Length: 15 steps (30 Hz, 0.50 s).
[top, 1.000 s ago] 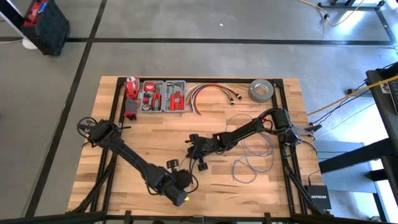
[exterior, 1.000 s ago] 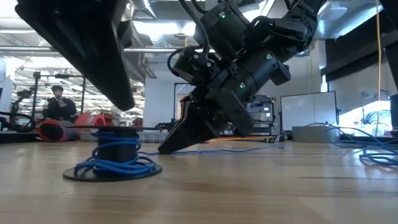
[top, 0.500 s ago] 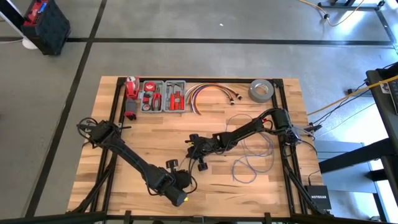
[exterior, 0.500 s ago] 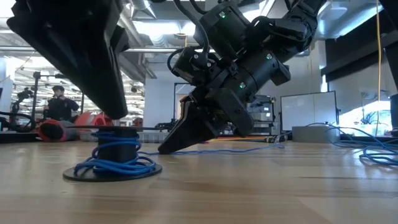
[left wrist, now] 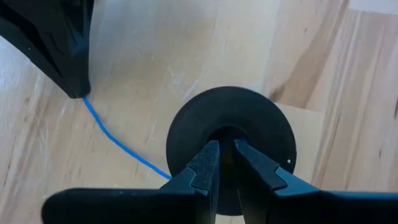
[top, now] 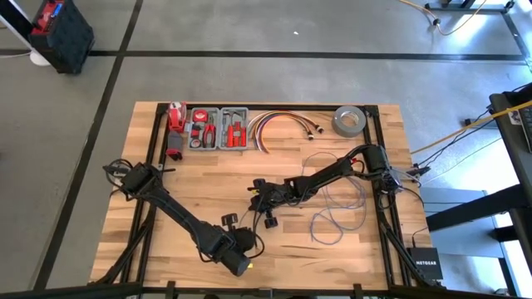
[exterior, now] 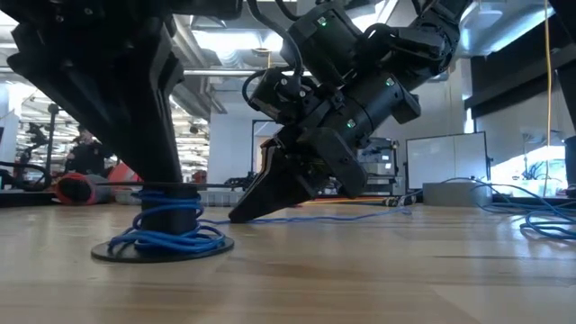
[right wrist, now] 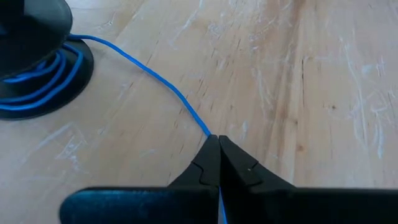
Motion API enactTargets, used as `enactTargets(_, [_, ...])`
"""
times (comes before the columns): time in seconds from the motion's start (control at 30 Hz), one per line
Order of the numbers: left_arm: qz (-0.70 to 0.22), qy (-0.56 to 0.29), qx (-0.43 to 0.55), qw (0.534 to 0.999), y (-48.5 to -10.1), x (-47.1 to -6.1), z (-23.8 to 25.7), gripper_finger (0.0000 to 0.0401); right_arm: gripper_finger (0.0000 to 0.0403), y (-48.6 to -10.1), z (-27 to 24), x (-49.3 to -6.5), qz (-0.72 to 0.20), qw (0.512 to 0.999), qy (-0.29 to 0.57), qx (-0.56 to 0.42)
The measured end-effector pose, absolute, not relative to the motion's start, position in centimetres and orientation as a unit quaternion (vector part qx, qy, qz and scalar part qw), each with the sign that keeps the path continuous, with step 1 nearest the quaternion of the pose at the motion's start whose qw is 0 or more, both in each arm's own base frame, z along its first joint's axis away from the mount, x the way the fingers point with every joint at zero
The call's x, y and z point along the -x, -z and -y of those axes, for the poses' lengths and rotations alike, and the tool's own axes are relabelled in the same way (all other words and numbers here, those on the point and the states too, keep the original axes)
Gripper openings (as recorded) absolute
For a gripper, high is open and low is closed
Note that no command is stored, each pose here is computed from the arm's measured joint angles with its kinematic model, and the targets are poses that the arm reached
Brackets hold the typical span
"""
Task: Coil cords
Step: Uncoil the blue wire into the black spool
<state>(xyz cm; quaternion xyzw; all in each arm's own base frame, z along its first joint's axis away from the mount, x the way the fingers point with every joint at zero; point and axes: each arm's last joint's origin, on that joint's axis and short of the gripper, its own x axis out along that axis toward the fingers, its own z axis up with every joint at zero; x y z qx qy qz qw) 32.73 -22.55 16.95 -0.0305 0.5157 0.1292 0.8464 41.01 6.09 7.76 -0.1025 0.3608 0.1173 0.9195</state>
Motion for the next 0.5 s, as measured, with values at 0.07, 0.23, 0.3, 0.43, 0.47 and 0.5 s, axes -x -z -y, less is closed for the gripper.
enactTargets(0.07, [-0.514,-0.13,0.032,0.847,-16.9,-32.8,22.5,0.004,0.0001,-7.8,-6.1,-41.0,-0.36,0.92,-0.117,0.102])
enactTargets(0.23, [-0.516,-0.128,0.035,0.846,-16.9,-32.8,22.6,0.004,0.0001,-7.8,-6.1,-41.0,-0.359,0.92,-0.117,0.102])
enactTargets(0.3, [-0.52,-0.124,0.04,0.844,-16.9,-32.7,22.6,0.004,0.0001,-7.8,-6.1,-41.0,-0.359,0.92,-0.117,0.103])
enactTargets(0.43, [-0.527,-0.119,0.05,0.84,-16.9,-32.5,22.9,0.004,0.0001,-9.1,-6.2,-40.7,-0.368,0.917,-0.106,0.11])
enactTargets(0.47, [-0.53,-0.117,0.05,0.838,-16.9,-32.4,23.0,0.004,0.0001,-9.5,-6.3,-40.3,-0.382,0.911,-0.099,0.115])
enactTargets(0.5, [-0.535,-0.116,0.054,0.835,-16.9,-32.2,23.1,0.004,0.0001,-10.0,-6.5,-39.9,-0.397,0.905,-0.09,0.124])
